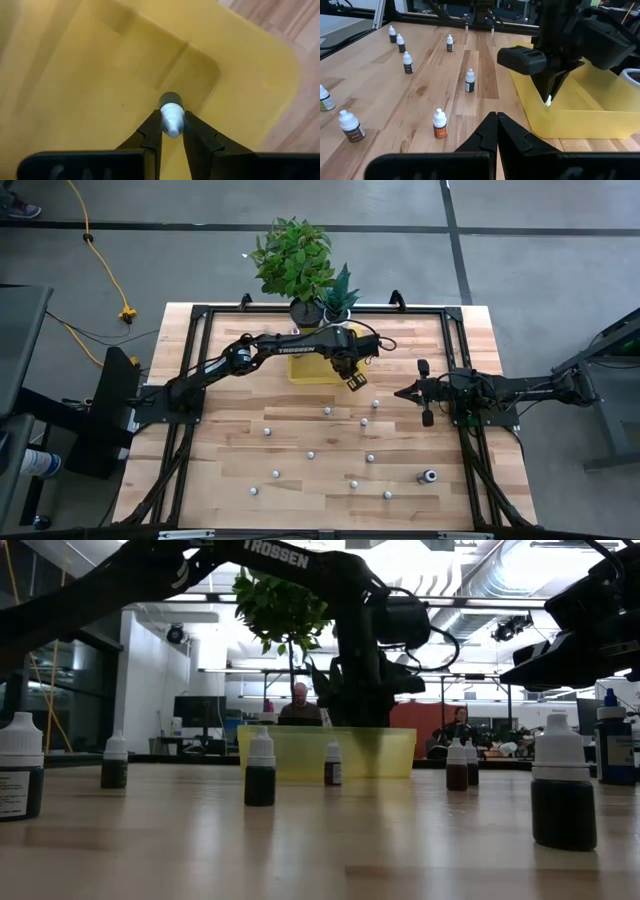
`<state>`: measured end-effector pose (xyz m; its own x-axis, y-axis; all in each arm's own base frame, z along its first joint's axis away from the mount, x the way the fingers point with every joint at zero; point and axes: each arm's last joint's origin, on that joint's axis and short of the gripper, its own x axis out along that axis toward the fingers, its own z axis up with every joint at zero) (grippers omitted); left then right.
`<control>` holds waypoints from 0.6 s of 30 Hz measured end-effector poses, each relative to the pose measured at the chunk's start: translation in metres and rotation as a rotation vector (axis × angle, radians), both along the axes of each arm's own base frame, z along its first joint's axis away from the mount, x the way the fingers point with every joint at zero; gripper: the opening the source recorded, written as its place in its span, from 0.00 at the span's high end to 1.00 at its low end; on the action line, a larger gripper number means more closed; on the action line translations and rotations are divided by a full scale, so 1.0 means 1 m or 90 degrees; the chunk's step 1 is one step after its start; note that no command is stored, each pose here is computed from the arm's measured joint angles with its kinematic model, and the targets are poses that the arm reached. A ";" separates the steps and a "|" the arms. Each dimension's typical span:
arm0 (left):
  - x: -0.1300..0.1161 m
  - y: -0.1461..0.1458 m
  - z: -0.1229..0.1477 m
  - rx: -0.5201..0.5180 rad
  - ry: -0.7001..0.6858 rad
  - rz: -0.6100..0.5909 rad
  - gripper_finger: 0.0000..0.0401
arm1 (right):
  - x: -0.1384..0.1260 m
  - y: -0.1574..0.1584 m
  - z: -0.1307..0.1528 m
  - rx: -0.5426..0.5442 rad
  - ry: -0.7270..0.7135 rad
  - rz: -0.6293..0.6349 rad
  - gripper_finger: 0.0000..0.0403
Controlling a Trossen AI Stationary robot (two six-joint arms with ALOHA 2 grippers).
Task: Pick & Place food coloring
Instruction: Put the top left small black food coloring bottle into the yellow bin
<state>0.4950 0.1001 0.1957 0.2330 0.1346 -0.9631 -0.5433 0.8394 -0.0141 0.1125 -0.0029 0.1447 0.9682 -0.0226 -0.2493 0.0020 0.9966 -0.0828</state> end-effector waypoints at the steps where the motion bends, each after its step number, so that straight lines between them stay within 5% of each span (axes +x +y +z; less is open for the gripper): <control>1: 0.000 0.000 0.000 0.000 0.000 0.000 0.85 | 0.000 0.000 0.000 0.000 0.000 0.000 1.00; 18: -0.002 0.001 0.007 0.010 0.000 -0.015 0.64 | 0.000 0.000 0.000 0.000 0.000 0.000 1.00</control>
